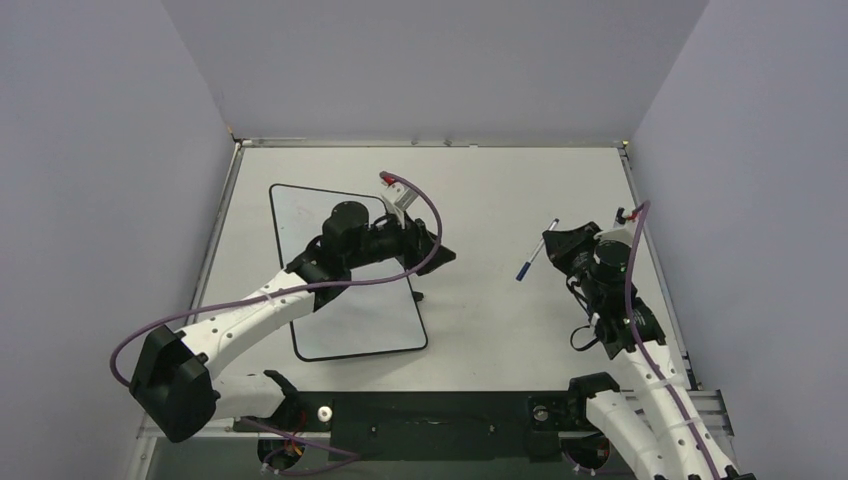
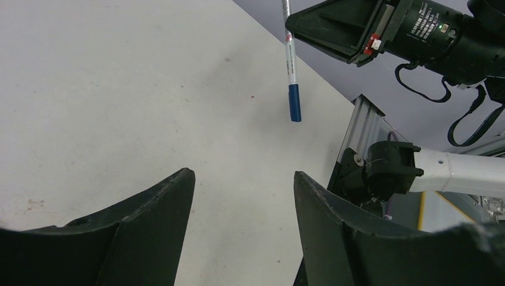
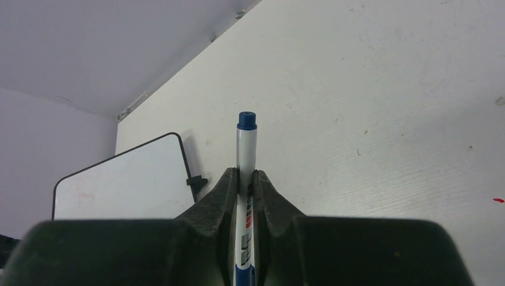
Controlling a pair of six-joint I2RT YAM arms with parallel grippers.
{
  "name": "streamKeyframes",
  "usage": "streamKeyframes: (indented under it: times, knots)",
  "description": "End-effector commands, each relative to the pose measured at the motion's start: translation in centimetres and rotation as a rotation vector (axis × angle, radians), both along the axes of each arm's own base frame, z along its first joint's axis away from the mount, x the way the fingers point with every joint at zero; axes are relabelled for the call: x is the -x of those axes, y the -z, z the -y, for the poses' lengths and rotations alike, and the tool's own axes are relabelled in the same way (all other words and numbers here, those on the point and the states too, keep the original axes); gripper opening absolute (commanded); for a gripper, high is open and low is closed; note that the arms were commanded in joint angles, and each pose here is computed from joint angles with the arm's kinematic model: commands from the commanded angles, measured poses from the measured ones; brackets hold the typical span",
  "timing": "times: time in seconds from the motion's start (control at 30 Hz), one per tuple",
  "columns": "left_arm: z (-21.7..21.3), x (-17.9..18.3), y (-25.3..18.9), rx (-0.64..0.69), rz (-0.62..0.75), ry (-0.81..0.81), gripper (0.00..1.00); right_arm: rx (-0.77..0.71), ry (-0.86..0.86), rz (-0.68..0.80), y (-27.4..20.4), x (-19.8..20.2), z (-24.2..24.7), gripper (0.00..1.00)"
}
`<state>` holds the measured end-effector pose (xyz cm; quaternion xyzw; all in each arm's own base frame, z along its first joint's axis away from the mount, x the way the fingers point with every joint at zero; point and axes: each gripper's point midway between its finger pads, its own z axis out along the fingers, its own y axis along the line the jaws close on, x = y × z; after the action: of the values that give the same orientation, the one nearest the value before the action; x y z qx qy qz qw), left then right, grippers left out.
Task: Write a sentence on the whiteboard
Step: Pass from the right arm to the left
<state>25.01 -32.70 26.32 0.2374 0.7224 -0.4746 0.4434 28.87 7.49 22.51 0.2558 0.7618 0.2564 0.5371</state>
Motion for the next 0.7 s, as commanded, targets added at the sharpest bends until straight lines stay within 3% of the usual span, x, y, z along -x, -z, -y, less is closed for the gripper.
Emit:
streamKeyframes:
  times: [0.0,0.67]
  knots:
    - [2.6,0.6,-3.7,0.081,0.116,0.08,0.59,-0.042,-0.042,0.133,-4.4,-0.1,-1.2,0.0]
    - [8.4,3.5,-2.4,0.126,0.104,0.238,0.56,-0.1,-0.107,0.188,-7.9,0.7,-3.8,0.0]
